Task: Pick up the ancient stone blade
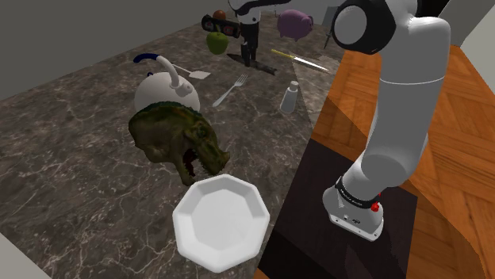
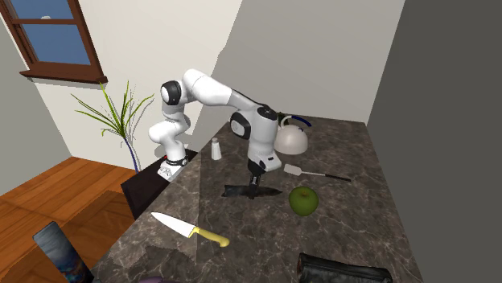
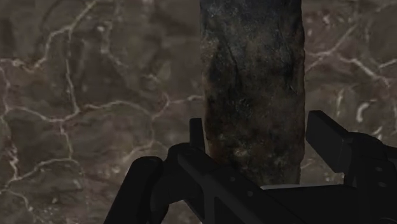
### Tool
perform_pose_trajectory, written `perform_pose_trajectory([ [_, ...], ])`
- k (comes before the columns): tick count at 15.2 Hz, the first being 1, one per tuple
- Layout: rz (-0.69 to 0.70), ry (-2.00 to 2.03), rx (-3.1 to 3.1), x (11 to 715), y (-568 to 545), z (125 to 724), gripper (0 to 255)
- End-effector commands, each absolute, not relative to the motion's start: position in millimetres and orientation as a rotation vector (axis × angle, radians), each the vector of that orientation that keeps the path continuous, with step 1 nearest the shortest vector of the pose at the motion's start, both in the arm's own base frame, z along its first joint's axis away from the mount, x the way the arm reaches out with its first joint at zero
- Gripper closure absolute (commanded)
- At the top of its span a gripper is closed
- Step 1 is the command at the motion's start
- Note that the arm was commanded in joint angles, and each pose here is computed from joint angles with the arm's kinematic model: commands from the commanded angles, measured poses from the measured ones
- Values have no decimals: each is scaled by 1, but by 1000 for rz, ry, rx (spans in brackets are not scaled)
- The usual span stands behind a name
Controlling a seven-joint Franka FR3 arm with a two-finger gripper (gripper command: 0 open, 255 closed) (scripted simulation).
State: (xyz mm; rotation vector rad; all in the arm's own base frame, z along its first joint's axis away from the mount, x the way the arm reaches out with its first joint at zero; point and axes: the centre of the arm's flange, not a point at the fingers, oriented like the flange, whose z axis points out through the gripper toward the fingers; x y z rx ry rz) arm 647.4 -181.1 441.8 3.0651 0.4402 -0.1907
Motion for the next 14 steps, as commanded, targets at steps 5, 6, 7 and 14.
perform_pose_trajectory([
  [5, -191, 440, 3065, 648, -182, 473, 255],
  [6, -191, 440, 3065, 648, -182, 478, 255],
  [7, -191, 440, 3065, 648, -182, 483, 255],
  [14, -191, 440, 3065, 648, -182, 510, 255],
])
